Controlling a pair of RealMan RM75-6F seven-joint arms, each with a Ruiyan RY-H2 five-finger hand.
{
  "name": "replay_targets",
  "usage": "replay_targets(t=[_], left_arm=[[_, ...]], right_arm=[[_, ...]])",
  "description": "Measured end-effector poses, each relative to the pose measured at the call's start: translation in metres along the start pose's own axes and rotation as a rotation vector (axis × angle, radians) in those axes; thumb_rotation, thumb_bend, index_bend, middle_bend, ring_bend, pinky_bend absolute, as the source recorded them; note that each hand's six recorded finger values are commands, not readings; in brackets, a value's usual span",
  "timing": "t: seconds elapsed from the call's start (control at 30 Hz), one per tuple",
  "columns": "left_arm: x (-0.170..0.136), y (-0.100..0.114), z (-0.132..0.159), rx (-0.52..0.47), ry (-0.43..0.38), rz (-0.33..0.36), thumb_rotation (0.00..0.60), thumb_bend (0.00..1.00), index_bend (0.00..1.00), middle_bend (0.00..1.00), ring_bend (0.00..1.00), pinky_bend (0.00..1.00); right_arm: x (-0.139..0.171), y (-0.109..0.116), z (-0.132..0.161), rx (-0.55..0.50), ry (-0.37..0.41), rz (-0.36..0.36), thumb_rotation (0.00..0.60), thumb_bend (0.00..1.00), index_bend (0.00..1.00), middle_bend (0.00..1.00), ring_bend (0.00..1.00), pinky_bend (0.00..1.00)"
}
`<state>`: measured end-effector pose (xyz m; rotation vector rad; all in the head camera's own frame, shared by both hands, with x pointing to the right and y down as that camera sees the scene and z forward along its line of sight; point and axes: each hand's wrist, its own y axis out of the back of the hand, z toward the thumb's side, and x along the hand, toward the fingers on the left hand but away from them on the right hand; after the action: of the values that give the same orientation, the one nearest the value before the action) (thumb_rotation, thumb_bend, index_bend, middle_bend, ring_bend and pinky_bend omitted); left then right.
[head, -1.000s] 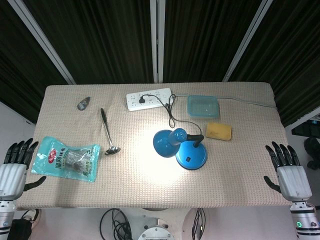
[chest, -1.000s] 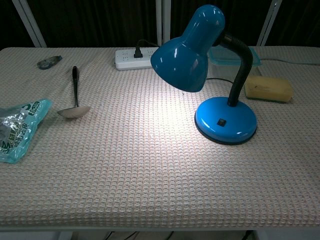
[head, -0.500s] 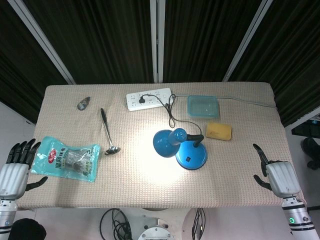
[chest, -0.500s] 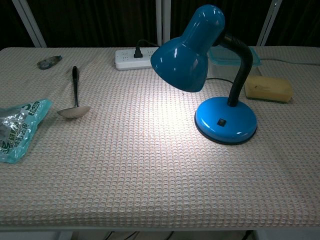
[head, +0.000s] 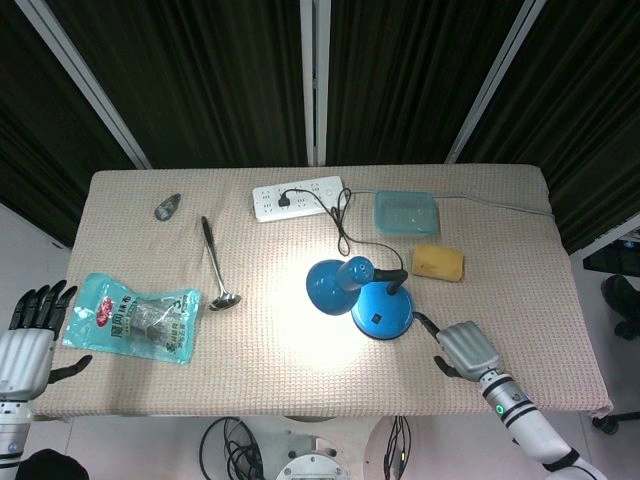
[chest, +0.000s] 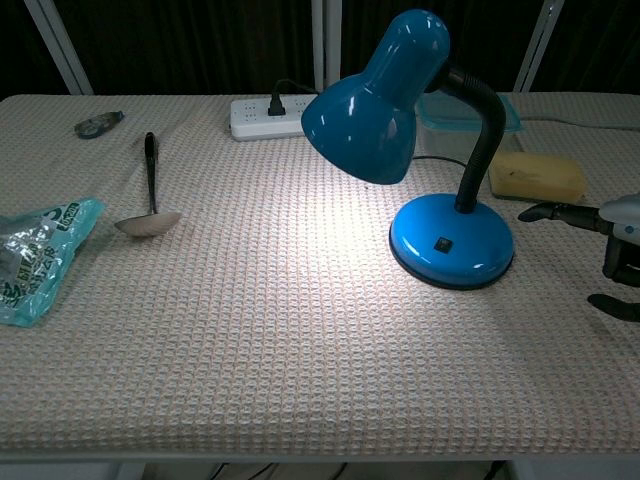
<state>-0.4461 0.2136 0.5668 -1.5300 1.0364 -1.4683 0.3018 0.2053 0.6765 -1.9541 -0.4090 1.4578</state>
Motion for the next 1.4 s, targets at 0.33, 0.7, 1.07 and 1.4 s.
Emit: replay_targets(t=[0.33,0.7,1.07,1.4], left_arm=[[0.003,-0.003,-0.004,-0.009,0.008,-0.008,0.600,0.06,0.00,0.00,0.00,0.00],[0.002,-0.003,-0.008,-0.021,0.014,-0.006,0.600,0.06,0.00,0.00,0.00,0.00],[0.003,-0.004,-0.008,-0.015,0.014,-0.005,0.600,0.06,0.00,0.00,0.00,0.00],[0.003,-0.004,-0.009,-0.016,0.014,-0.008,0.600,0.06,0.00,0.00,0.00,0.00]], right_arm=[[-0.025,0.005,0.033,0.016,0.074,0.047,0.600,0.45,0.00,0.96,0.96,0.93],[-0.035,-0.002,0.039,0.043,0.068,0.087,0.600,0.46,0.00,0.96,0.96,0.93],[-0.040,-0.006,0.039,0.048,0.054,0.108,0.600,0.46,0.00,0.96,0.96,0.93],[-0.041,-0.011,0.037,0.028,0.050,0.135,0.600,0.46,0.00,0.96,0.96,0.93]])
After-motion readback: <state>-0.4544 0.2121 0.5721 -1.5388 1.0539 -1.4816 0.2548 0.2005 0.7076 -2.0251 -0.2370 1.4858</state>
